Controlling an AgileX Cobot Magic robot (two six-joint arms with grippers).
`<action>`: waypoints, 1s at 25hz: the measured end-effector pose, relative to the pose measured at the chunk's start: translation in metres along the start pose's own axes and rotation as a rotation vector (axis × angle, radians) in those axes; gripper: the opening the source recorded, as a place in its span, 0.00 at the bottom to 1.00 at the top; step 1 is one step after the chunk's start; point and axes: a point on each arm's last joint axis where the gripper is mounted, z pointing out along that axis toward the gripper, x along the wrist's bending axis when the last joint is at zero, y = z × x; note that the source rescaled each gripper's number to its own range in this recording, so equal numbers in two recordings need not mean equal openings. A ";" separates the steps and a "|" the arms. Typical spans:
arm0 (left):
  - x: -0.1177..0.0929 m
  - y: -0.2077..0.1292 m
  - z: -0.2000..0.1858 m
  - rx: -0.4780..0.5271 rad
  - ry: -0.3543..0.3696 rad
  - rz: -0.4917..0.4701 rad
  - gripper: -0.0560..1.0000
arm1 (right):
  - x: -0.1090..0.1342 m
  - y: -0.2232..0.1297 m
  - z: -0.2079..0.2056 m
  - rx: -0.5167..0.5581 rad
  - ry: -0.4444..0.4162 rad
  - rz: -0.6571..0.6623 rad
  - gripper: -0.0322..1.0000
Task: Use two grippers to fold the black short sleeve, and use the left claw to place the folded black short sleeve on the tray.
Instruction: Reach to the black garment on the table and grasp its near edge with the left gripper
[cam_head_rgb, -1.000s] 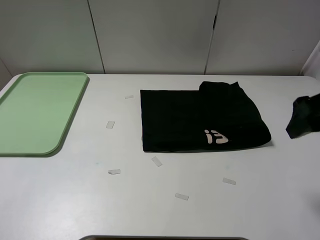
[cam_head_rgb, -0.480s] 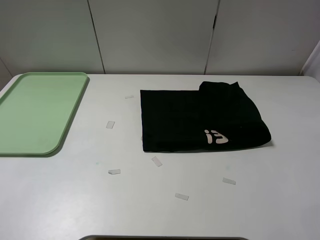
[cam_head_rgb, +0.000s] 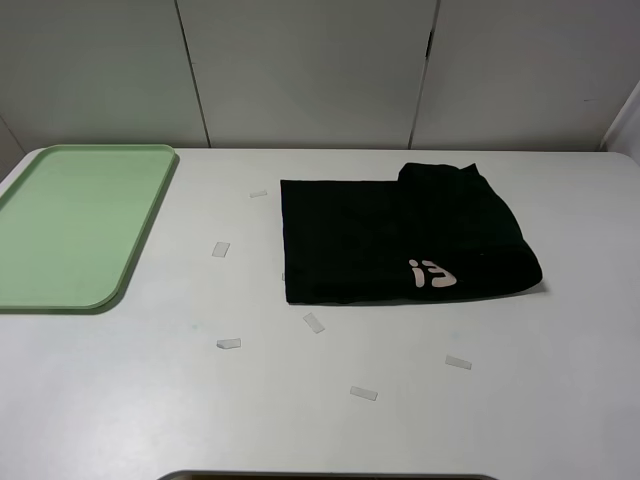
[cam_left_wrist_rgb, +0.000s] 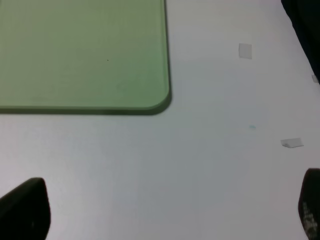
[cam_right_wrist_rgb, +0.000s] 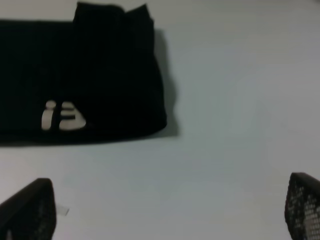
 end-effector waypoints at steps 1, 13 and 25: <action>0.000 0.000 0.000 0.000 0.000 0.000 1.00 | 0.000 -0.001 -0.003 -0.020 -0.010 0.006 1.00; 0.000 0.000 0.000 0.000 0.000 0.000 1.00 | 0.000 -0.009 -0.016 -0.121 -0.021 0.013 1.00; 0.000 0.000 0.000 0.000 0.000 0.000 1.00 | 0.000 -0.009 -0.016 -0.121 -0.021 0.013 1.00</action>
